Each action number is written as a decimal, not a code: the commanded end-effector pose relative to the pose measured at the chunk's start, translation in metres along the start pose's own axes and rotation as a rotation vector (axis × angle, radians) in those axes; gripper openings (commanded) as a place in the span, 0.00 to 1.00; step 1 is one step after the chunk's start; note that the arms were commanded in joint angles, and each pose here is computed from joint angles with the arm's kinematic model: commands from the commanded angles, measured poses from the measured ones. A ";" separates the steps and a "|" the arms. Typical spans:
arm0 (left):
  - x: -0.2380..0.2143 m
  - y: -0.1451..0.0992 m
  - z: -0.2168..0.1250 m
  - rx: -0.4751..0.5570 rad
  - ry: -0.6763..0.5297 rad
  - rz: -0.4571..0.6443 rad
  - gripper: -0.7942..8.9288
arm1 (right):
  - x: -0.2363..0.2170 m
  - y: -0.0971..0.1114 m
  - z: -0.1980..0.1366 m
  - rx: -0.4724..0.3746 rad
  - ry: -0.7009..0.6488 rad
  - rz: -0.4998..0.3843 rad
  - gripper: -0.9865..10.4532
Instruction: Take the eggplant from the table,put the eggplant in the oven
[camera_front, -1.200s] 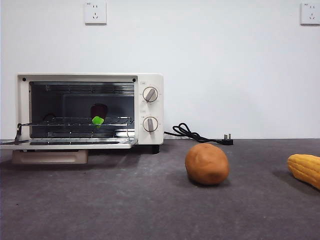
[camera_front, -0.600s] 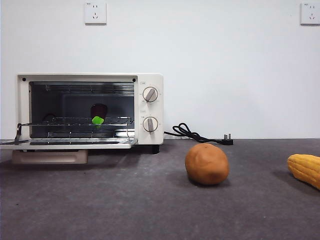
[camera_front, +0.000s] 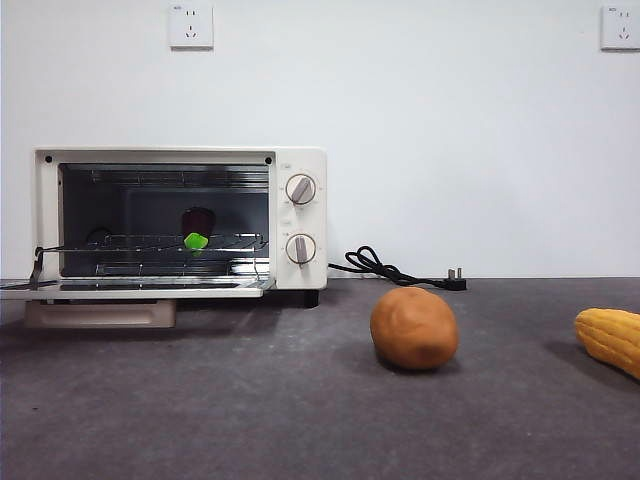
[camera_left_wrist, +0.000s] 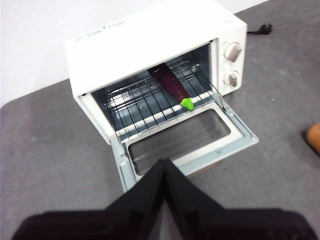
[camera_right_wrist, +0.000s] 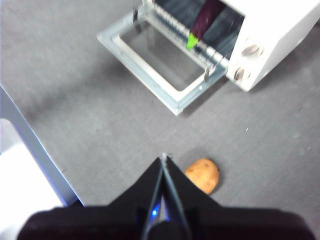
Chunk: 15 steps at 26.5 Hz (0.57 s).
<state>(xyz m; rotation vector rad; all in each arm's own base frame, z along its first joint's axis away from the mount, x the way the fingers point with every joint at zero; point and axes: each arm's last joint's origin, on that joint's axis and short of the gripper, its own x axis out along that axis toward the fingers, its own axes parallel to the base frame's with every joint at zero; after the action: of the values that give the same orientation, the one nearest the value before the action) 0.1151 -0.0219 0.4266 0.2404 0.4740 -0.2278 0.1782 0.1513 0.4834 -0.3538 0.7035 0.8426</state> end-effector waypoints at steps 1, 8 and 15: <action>0.021 0.011 0.007 -0.058 -0.012 -0.029 0.07 | -0.015 0.003 -0.006 -0.009 -0.014 0.002 0.08; 0.113 0.081 -0.008 -0.323 0.147 -0.149 0.08 | -0.062 0.015 -0.037 -0.018 -0.098 -0.016 0.08; 0.160 0.111 -0.028 -0.355 0.204 -0.203 0.08 | -0.060 0.018 -0.076 0.000 -0.025 -0.073 0.08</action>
<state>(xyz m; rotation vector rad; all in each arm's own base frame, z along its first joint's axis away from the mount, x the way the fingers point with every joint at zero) 0.2688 0.0632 0.3504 -0.1537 0.7304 -0.3016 0.1041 0.0881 0.4757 -0.3563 0.6250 0.7821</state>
